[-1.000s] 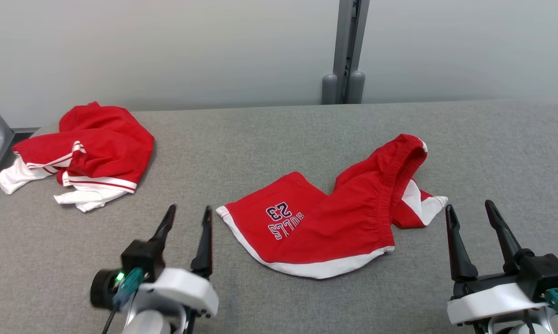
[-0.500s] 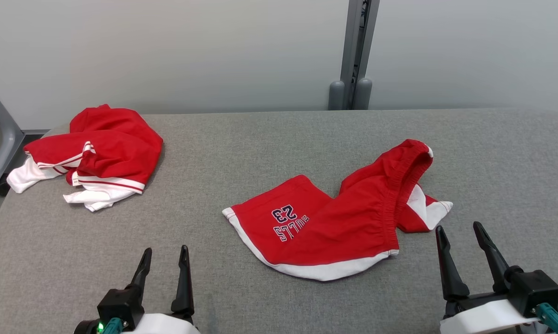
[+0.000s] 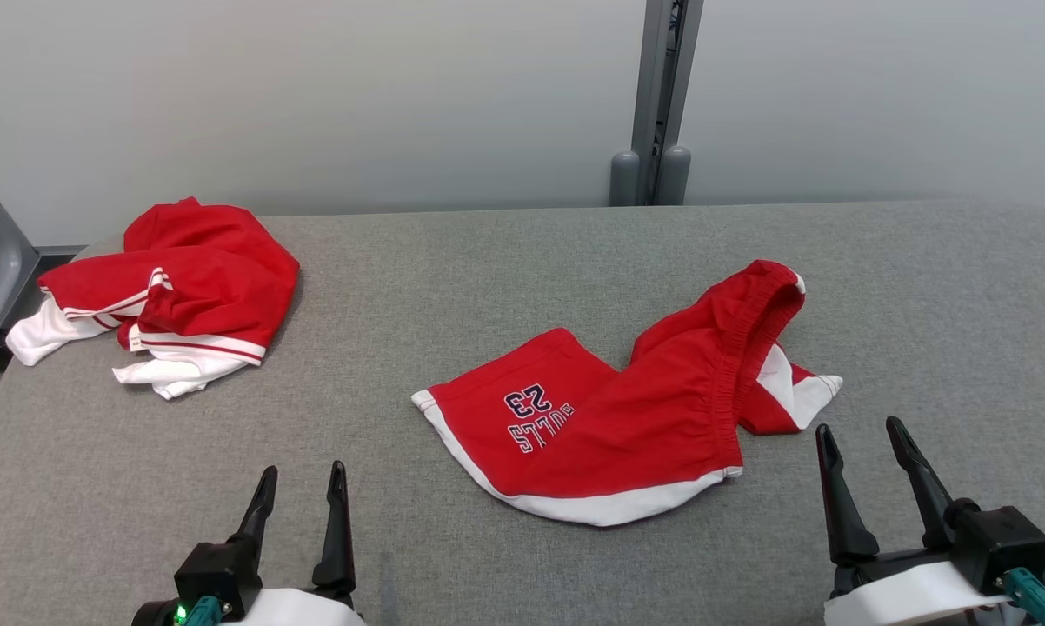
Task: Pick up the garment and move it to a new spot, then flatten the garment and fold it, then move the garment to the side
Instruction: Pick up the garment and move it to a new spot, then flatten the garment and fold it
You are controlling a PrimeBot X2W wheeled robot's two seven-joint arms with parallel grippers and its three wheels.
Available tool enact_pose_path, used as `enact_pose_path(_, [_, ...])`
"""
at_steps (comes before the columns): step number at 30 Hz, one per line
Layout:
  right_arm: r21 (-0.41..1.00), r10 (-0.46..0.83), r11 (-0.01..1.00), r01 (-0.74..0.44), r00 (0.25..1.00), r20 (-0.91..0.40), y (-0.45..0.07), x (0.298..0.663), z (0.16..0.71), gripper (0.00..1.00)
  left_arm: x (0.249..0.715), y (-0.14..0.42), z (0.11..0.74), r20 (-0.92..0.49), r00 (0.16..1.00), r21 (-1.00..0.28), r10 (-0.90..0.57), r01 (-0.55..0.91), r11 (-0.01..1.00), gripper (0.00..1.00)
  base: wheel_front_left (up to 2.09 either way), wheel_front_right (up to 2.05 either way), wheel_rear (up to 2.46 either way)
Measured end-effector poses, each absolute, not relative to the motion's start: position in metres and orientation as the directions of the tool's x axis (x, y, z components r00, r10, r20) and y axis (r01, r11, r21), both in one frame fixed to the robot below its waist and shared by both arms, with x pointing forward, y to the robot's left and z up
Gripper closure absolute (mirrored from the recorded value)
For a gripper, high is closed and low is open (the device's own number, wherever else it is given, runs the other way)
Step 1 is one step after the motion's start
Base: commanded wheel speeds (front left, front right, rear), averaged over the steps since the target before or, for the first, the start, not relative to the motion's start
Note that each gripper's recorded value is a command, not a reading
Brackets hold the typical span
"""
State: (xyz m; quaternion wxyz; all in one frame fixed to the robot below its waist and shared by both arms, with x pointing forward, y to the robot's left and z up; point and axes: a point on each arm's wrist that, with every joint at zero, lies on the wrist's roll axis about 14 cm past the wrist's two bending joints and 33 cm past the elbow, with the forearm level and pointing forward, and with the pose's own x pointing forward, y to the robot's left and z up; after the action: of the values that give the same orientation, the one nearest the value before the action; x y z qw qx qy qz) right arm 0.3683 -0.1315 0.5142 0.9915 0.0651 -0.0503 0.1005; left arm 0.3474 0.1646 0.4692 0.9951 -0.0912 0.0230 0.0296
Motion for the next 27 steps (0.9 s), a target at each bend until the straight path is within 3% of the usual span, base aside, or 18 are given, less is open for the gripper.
enact_pose_path(8, [0.093, 0.197, 0.975, -0.204, 0.978, 0.073, -0.132, 0.369, 0.502, 0.00, 0.345, 0.168, 0.463, -0.068, 0.996, -0.177, 0.061, -0.072, 0.982, 0.00, 0.00, 0.00, 0.00])
enact_pose_path(16, [0.017, 0.233, 0.972, -0.232, 0.970, -0.073, -0.125, 0.367, 0.458, 0.00, 0.344, 0.173, 0.461, -0.077, 0.994, -0.177, 0.075, -0.087, 0.980, 0.00, 0.00, 0.00, 0.00])
enact_pose_path(27, [-0.012, 0.338, 0.937, -0.350, 0.912, -0.231, -0.090, 0.386, 0.412, 0.00, 0.341, 0.188, 0.456, -0.093, 0.988, -0.177, 0.127, -0.142, 0.974, 0.00, 0.00, 0.00, 0.00])
